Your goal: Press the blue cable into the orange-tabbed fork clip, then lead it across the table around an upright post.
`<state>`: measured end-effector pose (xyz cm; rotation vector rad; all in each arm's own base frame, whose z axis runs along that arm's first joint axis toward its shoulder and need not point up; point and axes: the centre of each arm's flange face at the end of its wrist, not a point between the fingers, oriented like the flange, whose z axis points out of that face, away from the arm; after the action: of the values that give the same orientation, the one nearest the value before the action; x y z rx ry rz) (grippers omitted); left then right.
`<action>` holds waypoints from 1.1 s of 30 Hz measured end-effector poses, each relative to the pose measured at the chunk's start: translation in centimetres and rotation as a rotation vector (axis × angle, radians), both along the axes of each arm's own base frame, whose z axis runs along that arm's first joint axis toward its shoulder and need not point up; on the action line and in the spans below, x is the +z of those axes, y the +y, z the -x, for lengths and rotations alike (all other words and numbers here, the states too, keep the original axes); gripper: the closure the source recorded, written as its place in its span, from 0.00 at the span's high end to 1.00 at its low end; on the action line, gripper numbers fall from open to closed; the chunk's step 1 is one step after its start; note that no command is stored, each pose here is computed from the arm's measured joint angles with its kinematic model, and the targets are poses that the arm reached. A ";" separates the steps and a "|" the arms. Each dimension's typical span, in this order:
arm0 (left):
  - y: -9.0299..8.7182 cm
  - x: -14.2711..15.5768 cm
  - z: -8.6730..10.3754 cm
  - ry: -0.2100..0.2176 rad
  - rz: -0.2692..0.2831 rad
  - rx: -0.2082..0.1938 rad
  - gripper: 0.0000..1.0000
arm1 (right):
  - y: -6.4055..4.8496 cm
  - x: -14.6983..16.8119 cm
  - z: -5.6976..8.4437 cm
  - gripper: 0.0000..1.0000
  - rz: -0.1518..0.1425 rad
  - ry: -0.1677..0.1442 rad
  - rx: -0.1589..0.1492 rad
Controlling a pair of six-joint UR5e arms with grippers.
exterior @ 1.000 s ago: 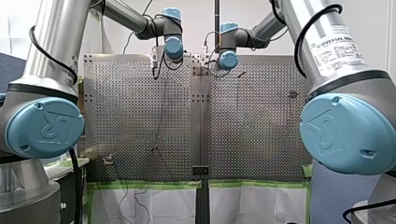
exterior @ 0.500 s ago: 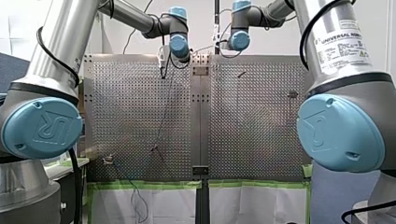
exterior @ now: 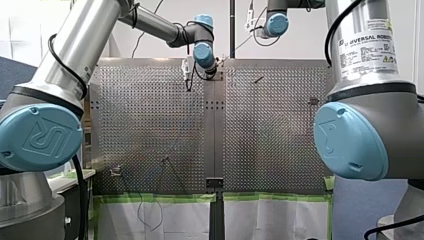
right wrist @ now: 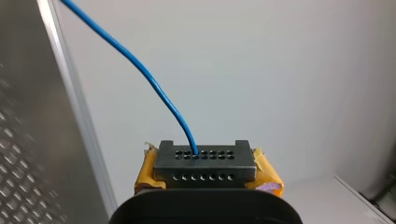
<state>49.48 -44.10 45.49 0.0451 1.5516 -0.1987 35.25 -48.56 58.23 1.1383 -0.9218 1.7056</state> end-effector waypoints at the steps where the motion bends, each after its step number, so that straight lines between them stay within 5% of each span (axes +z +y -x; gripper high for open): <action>1: -0.3 -0.2 -0.1 0.004 -0.001 -0.003 0.00 | 0.1 0.2 0.3 0.00 0.003 0.000 -0.004; 11: -2.0 1.3 -1.5 -0.036 0.086 -0.023 0.00 | -0.6 -2.3 2.1 0.00 -0.040 0.021 -0.039; 22: -5.7 -0.7 -2.4 0.004 0.096 -0.075 0.00 | -2.2 -5.1 3.0 0.00 -0.087 0.035 -0.061; 33: -8.6 -3.1 -4.2 0.015 0.110 -0.098 0.00 | -5.4 -8.5 4.7 0.00 -0.140 0.051 -0.100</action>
<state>53.65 -52.72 42.43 0.0332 1.5519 -0.3625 30.54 -53.97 49.75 1.2011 -1.0617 1.5447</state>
